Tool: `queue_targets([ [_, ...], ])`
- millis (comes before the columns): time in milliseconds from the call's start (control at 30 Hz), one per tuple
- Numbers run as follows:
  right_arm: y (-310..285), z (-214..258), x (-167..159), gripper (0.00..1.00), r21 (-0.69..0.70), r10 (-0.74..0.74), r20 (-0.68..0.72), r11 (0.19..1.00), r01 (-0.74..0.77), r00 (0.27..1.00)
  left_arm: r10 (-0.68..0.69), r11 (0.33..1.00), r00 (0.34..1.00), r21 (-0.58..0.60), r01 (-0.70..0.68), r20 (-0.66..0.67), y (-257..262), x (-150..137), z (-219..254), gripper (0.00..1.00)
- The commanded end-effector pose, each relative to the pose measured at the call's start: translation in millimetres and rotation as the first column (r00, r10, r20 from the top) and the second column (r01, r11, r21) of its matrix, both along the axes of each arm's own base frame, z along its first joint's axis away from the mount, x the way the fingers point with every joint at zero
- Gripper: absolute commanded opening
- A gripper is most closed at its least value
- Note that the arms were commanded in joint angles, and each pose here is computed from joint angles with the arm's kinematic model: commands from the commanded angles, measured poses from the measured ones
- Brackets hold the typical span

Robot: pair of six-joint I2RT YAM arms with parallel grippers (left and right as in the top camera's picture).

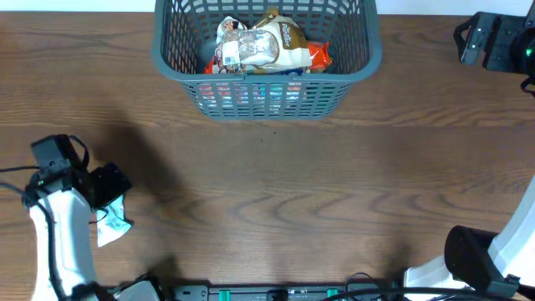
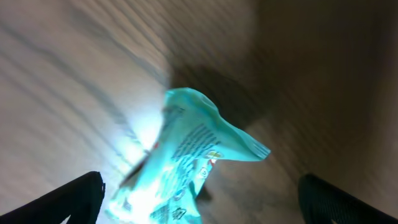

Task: Pack container
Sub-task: 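Reach the left gripper to the teal wrapper and grasp it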

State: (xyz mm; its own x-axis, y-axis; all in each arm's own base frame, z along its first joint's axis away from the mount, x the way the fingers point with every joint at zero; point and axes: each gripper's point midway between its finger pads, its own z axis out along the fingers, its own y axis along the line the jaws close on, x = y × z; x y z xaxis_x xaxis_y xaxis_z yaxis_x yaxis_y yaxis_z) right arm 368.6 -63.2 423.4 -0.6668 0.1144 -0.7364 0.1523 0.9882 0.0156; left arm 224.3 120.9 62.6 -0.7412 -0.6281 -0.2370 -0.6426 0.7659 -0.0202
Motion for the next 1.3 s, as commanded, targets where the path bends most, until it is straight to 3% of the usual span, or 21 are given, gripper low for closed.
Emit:
queue_targets([
  [0, 0, -2, 2, 0.99, 0.006, 0.003, -0.005, 1.000, -0.003, 1.000, -0.059, 0.996, 0.997, -0.071, 0.055, -0.047, -10, -3, -19, 0.99],
  [400, 0, -2, 2, 0.99, 0.011, -0.002, -0.004, 1.000, 0.002, 1.000, -0.095, 0.981, 0.978, -0.187, 0.061, -0.183, -30, -30, -64, 0.99],
  [700, 0, -2, 2, 0.99, 0.011, -0.001, -0.005, 1.000, 0.001, 1.000, -0.095, 0.981, 0.979, -0.185, 0.061, -0.181, -30, -30, -72, 0.99],
  [967, 0, -3, 1, 0.99, 0.012, -0.001, -0.011, 1.000, 0.001, 1.000, -0.096, 0.979, 0.986, -0.190, 0.068, -0.138, -29, -19, -69, 0.67],
  [1033, 0, -4, 1, 0.99, 0.013, -0.001, -0.013, 1.000, 0.001, 1.000, -0.095, 0.980, 0.987, -0.188, 0.070, -0.129, -28, -16, -67, 0.53],
  [1100, 0, -4, 0, 0.99, 0.013, -0.001, -0.016, 1.000, 0.002, 1.000, -0.093, 0.980, 0.989, -0.188, 0.070, -0.113, -27, -11, -63, 0.45],
  [1200, 0, -4, 0, 0.99, 0.014, -0.001, -0.017, 1.000, 0.002, 1.000, -0.098, 0.973, 0.993, -0.216, 0.083, -0.060, -30, 4, -51, 0.22],
  [1267, 0, -4, 0, 0.99, 0.013, -0.001, -0.016, 1.000, 0.002, 1.000, -0.104, 0.965, 0.995, -0.242, 0.100, -0.005, -32, 18, -36, 0.12],
])
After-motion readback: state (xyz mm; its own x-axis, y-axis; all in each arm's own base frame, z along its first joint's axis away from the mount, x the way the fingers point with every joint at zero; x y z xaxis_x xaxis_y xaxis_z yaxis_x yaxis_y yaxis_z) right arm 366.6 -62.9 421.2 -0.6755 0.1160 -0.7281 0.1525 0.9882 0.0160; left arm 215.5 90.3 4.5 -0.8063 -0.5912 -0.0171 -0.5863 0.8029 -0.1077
